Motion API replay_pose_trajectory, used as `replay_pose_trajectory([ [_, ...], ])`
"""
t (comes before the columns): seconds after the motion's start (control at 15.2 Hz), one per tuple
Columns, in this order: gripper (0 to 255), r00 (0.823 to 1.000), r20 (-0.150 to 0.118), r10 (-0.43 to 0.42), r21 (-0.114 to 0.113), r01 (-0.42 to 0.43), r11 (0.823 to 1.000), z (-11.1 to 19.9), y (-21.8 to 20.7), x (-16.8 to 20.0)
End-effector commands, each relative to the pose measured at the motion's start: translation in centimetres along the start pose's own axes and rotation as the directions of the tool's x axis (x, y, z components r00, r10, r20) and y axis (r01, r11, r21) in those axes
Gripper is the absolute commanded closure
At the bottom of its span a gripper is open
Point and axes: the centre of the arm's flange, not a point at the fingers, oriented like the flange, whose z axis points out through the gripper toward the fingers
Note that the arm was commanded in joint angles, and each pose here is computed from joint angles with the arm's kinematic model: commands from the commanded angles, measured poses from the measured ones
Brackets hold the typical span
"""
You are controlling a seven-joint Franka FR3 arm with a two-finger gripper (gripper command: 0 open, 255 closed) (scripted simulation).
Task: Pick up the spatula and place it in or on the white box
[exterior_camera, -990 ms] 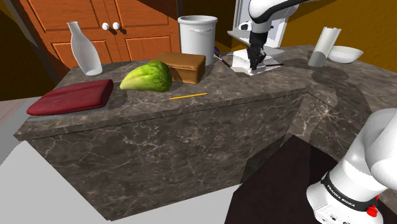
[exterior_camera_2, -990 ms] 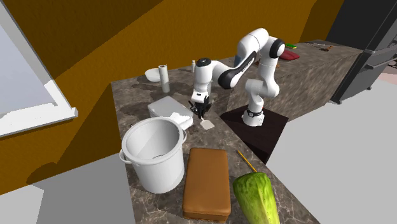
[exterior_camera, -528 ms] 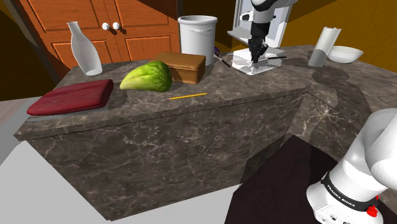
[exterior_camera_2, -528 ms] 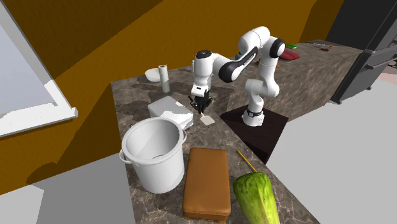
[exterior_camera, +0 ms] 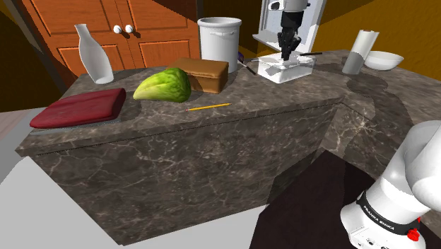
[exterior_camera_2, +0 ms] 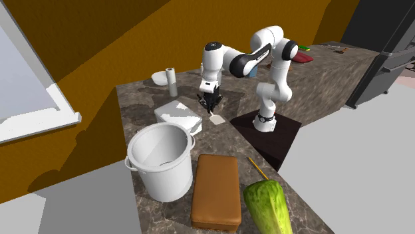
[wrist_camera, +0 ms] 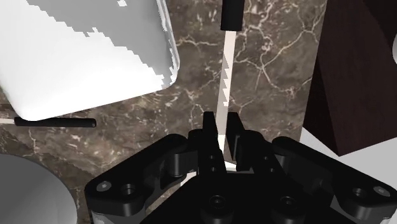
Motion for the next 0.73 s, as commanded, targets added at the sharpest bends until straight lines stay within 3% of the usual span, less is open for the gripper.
replay_pose_trajectory([
  [0.0, 255, 1.0, 0.0, 0.0, 0.0, 0.0, 1.0, -1.1, 0.0, -0.1],
  [0.26, 255, 1.0, 0.0, 0.0, 0.0, 0.0, 1.0, -2.9, 0.0, -0.2],
  [0.66, 255, 1.0, 0.0, 0.0, 0.0, 0.0, 1.0, -2.8, 6.6, -4.6],
])
